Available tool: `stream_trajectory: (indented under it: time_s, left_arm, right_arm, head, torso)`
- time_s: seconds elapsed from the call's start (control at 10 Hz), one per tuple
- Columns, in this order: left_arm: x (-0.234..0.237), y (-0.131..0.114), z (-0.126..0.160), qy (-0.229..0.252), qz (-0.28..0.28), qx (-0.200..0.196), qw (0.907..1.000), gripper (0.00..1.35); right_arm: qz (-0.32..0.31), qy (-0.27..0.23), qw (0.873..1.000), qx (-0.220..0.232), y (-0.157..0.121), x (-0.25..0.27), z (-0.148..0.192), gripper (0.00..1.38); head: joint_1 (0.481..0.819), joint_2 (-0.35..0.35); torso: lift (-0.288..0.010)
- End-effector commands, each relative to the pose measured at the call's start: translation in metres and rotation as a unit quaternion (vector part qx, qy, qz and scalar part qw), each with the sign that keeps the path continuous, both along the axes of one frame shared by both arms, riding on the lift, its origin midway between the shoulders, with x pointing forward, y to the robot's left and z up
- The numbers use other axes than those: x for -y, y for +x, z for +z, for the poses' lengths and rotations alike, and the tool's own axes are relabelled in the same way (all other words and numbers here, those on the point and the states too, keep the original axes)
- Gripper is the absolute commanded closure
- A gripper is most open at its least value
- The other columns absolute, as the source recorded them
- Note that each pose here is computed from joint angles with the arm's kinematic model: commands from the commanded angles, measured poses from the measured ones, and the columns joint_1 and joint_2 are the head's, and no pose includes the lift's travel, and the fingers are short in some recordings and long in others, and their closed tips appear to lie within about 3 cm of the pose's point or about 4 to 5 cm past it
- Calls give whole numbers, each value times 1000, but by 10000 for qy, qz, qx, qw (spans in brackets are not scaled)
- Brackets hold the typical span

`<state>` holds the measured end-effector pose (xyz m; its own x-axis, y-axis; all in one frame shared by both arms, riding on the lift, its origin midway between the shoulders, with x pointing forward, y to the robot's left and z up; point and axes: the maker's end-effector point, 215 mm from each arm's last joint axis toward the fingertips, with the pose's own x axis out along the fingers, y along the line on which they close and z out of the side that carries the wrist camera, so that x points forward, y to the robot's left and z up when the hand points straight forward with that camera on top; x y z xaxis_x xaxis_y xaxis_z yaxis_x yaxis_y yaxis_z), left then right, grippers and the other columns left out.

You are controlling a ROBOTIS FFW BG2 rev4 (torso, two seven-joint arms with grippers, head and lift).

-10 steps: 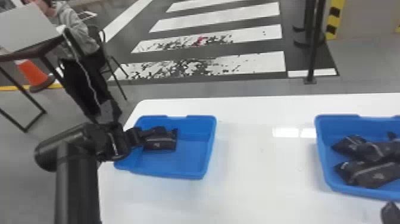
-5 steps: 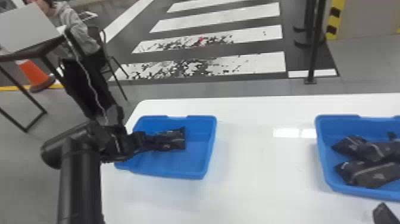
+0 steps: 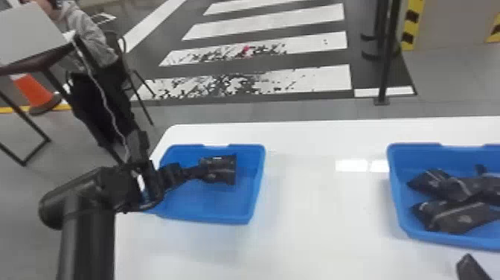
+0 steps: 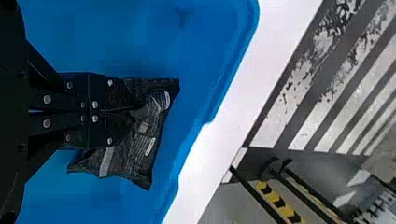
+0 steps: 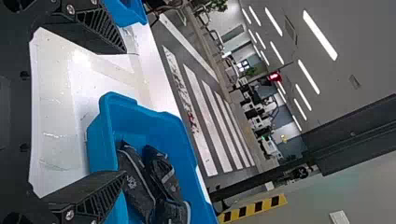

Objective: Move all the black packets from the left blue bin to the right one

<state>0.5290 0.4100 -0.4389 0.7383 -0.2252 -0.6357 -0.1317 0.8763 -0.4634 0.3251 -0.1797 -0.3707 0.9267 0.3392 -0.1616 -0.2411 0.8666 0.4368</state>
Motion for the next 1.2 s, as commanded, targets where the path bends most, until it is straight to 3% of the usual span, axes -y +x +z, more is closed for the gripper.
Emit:
stream_trajectory:
  time_s: [0.0, 0.3, 0.5, 0.7, 0.9, 1.1]
  left_arm:
    - [21, -9, 22, -45, -273, 392, 9988, 1204]
    - [100, -37, 91, -419, -1011, 1468, 9831, 1204]
    - [162, -50, 127, -758, -1541, 1949, 9657, 1204]
    - [237, -65, 143, -1333, -2172, 2112, 9436, 1204]
    - [280, -75, 154, -1685, -2494, 2184, 9283, 1204]
    - [318, -86, 166, -1968, -2855, 2226, 9112, 1204]
  right_arm:
    - [22, 19, 10000, -12, 0, -2, 0, 110]
    - [189, 56, 9997, 152, 5, -12, 11, 110]
    - [522, 188, 9980, 311, 15, -28, 21, 110]
    - [918, 380, 9938, 499, 26, -49, 34, 110]
    - [1316, 761, 9863, 636, 30, -78, 54, 108]
    - [1653, 1077, 9780, 682, 32, -105, 68, 108]
  head:
    - [695, 304]
    - [695, 240]
    - [695, 197]
    - [695, 129]
    - [695, 57]
    - [695, 40]
  torso:
    - [-154]
    - [-154]
    - [-154]
    - [-154]
    - [-154]
    - [-154]
